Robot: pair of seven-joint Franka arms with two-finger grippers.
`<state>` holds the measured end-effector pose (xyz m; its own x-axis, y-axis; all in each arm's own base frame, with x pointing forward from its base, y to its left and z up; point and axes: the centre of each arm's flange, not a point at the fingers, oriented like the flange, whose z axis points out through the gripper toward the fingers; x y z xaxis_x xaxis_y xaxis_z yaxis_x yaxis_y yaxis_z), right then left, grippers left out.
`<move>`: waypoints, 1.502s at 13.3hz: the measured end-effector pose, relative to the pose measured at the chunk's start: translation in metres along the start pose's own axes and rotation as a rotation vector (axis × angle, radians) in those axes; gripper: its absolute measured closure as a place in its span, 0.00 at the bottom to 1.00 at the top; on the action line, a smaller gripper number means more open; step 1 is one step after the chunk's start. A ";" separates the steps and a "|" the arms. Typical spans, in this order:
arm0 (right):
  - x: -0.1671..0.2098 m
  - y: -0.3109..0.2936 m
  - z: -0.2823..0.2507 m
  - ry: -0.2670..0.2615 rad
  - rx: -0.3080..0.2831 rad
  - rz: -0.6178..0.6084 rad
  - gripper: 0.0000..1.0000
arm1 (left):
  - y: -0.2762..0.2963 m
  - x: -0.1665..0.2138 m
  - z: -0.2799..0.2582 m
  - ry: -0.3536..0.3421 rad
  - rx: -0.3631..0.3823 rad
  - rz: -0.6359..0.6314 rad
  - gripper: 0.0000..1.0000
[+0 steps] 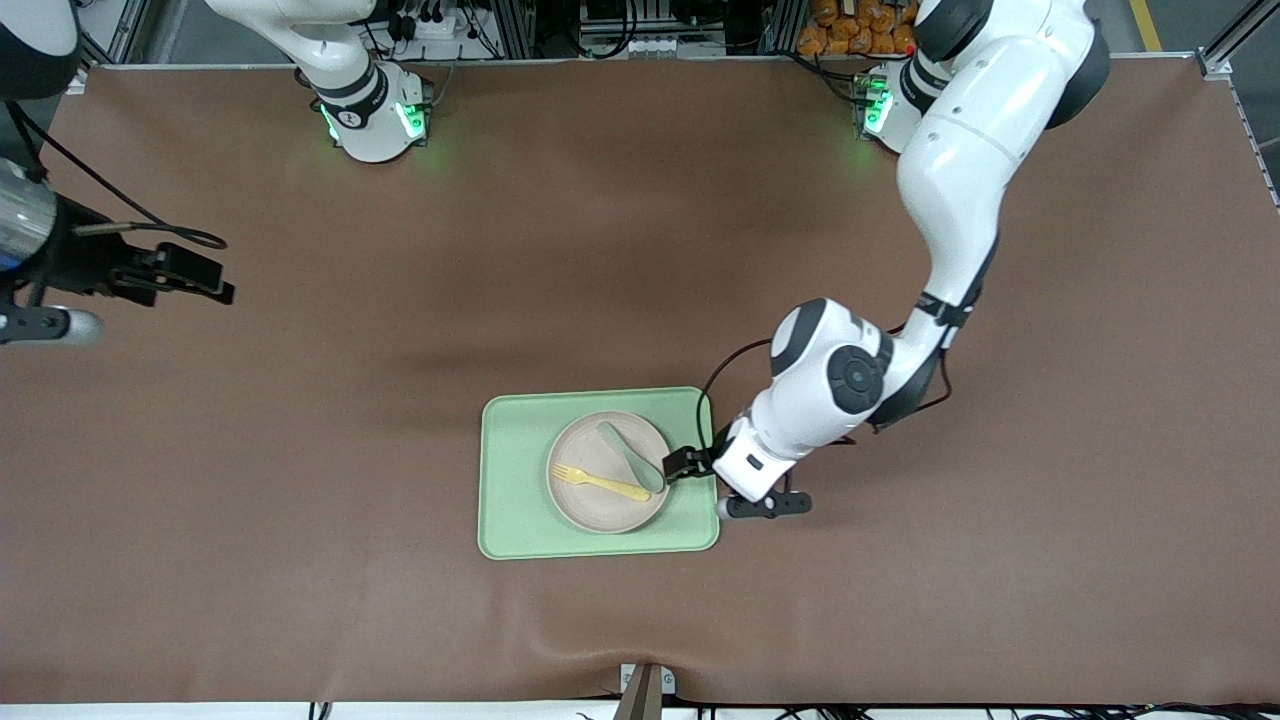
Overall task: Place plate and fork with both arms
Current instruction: 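Open the left gripper and withdraw while the right gripper reaches the plate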
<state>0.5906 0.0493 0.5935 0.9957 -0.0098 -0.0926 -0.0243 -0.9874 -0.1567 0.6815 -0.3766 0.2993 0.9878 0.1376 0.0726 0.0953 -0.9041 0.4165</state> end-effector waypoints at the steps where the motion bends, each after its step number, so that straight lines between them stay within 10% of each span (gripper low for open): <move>1: 0.007 -0.014 0.008 0.013 0.011 -0.023 0.00 | -0.002 0.006 -0.026 -0.009 0.017 -0.003 0.00; 8: 0.026 -0.109 0.046 0.090 0.024 -0.168 0.00 | -0.111 0.053 -0.243 -0.098 0.176 0.019 0.00; 13: 0.045 -0.204 0.083 0.120 0.047 -0.306 0.00 | -0.150 0.011 -0.418 -0.058 0.348 0.068 0.00; 20: 0.098 -0.249 0.174 0.224 0.061 -0.548 0.00 | -0.157 -0.026 -0.457 -0.115 0.406 0.170 0.00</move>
<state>0.6790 0.3221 0.4523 0.8591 0.4590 0.2264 0.5000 -0.8470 -0.1804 0.5844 -0.0535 0.6457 0.9987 -0.0511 -0.0013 -0.0511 -0.9986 0.0162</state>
